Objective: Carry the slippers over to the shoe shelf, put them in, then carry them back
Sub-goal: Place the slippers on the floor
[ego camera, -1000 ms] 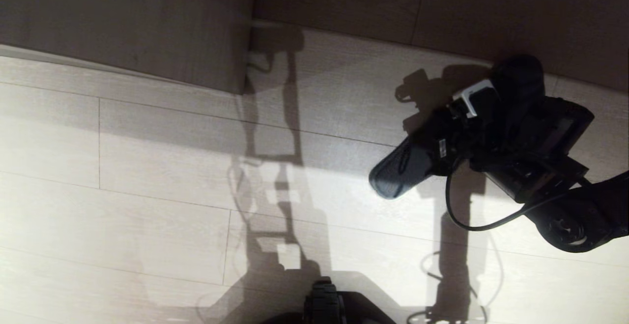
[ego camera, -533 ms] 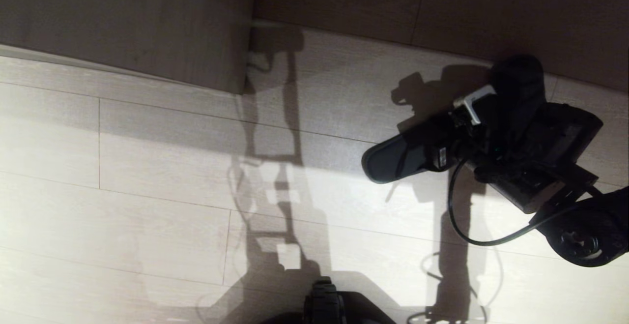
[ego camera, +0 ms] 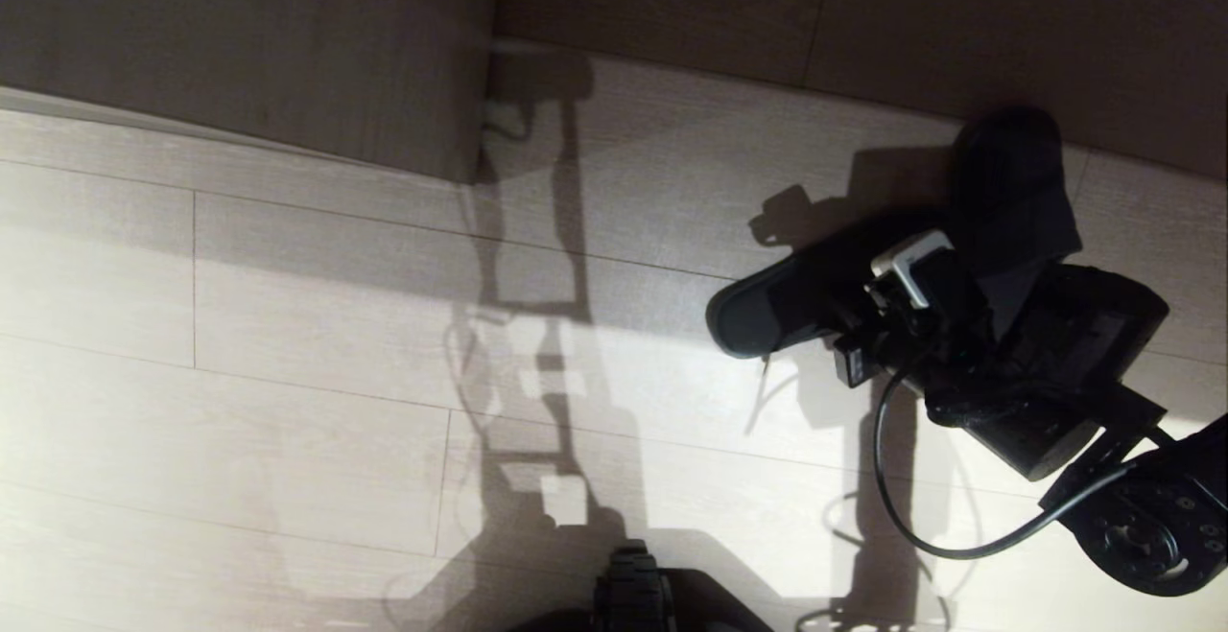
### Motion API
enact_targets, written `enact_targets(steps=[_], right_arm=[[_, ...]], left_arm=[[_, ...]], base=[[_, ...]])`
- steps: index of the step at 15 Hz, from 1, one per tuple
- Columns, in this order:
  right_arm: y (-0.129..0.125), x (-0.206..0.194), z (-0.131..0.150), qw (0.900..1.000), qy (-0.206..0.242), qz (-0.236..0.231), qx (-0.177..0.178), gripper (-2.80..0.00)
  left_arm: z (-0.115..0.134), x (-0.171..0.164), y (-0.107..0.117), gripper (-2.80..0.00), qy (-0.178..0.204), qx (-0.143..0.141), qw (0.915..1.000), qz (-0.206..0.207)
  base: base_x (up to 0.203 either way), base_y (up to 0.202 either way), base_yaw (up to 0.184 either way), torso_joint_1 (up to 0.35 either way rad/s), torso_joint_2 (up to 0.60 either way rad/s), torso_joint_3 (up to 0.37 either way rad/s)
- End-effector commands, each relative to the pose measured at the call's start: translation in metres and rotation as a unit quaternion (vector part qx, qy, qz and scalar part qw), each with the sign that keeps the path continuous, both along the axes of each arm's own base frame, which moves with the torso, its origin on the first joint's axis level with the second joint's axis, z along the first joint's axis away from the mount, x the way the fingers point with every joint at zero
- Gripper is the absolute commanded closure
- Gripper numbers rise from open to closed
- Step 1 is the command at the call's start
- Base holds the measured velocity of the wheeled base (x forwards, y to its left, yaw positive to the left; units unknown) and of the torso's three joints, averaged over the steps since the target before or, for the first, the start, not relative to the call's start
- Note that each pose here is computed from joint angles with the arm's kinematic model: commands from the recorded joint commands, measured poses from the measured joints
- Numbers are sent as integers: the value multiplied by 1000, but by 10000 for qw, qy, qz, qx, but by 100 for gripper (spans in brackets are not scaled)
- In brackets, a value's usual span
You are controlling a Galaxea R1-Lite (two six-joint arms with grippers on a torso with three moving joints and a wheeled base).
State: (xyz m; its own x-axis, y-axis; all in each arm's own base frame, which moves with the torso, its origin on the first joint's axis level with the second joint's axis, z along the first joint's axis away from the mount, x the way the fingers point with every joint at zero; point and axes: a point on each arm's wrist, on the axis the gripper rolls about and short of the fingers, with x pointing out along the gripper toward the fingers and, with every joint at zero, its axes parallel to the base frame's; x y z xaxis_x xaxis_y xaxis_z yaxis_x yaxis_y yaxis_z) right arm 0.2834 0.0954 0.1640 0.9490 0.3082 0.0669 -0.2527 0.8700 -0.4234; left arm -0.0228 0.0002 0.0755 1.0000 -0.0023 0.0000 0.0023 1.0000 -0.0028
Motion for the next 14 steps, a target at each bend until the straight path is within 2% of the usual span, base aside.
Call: enact_targets(steps=[1, 6, 9, 14], right_arm=[[-4, -4, -10, 9999, 104, -38, -61, 0], [-36, -9, -15, 9982, -44, -494, -344, 0], [-39, -11, -11, 9982, -129, -467, -340, 0], [-42, -29, -21, 9986, 112, -298, -425, 0]], left_arm=[[0, 0, 0, 0, 0, -2, 10000, 4], [0, 0, 0, 0, 0, 6, 10000, 12], [0, 0, 0, 0, 0, 6, 10000, 12], [0, 0, 0, 0, 0, 6, 10000, 12]], base=[[0, 0, 0, 0, 0, 0], [0, 0, 0, 0, 0, 0], [0, 0, 0, 0, 0, 0], [0, 0, 0, 0, 0, 0]])
